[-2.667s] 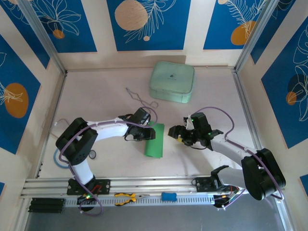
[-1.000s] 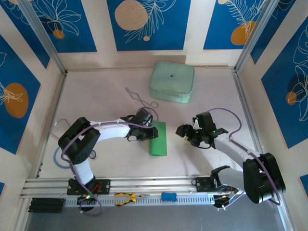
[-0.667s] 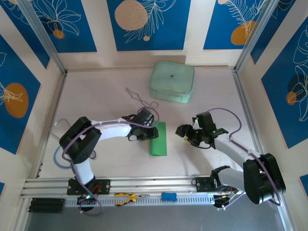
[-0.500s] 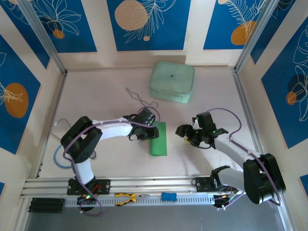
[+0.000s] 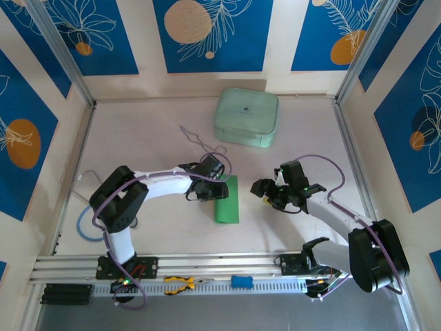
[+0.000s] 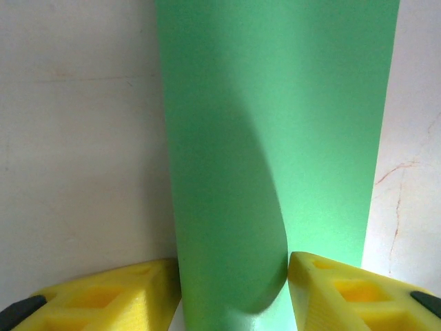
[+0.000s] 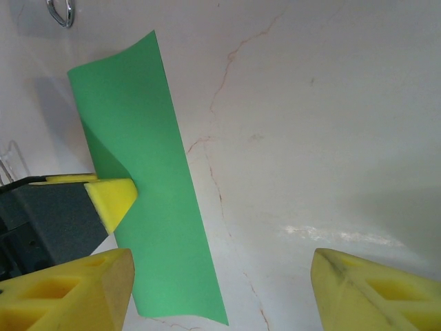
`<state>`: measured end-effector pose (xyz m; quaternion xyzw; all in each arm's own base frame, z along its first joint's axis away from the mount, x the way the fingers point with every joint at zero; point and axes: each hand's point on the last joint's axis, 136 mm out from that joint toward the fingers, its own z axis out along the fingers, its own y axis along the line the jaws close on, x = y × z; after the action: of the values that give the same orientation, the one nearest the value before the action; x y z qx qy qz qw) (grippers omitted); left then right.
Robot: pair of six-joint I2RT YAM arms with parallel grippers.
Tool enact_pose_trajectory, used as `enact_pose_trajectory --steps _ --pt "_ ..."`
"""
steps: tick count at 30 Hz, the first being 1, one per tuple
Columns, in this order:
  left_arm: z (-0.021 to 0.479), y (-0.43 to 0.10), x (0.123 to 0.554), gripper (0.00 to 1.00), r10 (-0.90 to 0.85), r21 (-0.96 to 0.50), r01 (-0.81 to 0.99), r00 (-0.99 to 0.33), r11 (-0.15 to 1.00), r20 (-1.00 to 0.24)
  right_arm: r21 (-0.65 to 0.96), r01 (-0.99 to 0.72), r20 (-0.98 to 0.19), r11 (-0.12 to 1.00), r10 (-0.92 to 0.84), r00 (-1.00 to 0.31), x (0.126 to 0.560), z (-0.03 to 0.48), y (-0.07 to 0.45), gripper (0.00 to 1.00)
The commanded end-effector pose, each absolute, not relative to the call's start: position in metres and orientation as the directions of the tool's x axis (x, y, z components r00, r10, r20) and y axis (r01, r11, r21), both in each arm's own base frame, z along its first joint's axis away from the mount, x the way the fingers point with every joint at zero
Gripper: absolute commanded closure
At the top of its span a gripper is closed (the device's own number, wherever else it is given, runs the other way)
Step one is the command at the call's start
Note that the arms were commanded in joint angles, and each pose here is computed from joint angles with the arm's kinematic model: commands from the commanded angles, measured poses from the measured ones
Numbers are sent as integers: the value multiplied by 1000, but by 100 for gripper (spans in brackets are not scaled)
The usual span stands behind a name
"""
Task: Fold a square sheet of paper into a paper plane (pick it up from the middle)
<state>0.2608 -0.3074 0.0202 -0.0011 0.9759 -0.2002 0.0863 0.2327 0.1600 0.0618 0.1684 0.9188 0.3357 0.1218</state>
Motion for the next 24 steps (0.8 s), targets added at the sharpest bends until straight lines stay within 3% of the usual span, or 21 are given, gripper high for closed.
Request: enact_pose_trajectory --steps 1,17,19,24 --pt "-22 -263 249 48 -33 -185 -10 -992 983 -122 685 191 -101 703 351 -931 230 65 171 31" --pt "-27 -264 248 49 -46 -185 -25 -993 982 -107 699 123 -105 705 271 -957 229 64 192 44" --pt "-28 -264 247 49 -48 -185 -28 -993 982 -106 703 113 -106 702 260 -960 229 64 194 49" --pt "-29 -264 247 50 -46 -186 -27 -994 982 -103 717 35 -121 696 174 -977 226 67 213 74"
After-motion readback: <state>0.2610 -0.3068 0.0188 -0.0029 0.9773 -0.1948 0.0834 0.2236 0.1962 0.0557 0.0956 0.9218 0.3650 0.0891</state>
